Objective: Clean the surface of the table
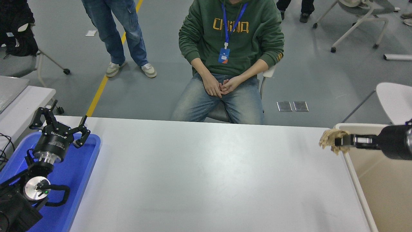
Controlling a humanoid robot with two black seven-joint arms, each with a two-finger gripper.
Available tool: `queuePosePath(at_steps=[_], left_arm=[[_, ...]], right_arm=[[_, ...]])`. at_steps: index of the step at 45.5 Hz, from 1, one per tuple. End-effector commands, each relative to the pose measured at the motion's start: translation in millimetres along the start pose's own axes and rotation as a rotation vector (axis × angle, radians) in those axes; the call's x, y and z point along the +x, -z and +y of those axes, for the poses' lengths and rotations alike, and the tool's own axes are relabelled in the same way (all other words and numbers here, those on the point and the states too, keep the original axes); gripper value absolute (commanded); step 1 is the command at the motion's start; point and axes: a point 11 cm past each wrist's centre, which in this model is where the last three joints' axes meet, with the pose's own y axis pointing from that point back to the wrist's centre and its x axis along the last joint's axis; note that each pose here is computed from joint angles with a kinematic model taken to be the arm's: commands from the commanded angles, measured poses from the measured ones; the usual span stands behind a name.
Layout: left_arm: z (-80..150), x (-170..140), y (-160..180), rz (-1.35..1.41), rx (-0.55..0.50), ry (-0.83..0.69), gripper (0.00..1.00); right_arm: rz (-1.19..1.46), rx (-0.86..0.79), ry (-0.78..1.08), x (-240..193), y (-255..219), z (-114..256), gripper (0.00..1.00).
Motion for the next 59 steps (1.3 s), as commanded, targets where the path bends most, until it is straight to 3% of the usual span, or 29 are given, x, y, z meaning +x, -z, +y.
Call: queuePosePath(at_steps=[1,23,35,59], left_arm=[[0.0,0.0,0.0,0.0,0.0,0.0,1.0],[0.0,0.0,0.0,0.0,0.0,0.0,1.0],[0.0,0.0,0.0,0.0,0.0,0.0,1.0],[0.0,0.0,0.0,0.0,0.0,0.0,1.0]], right_arm=[[0.021,-0.014,-0.028,32.7,3.6,48.3,0.0],[0.012,-0.039,-0.036,38.8,-3.5,54.2,0.0],[-0.099,-0.157,-0.145,56.2,-58.5,41.0,0.0],[-0.472,-0.443,-0.439,-19.1,-185.3,-44.3,0.0]])
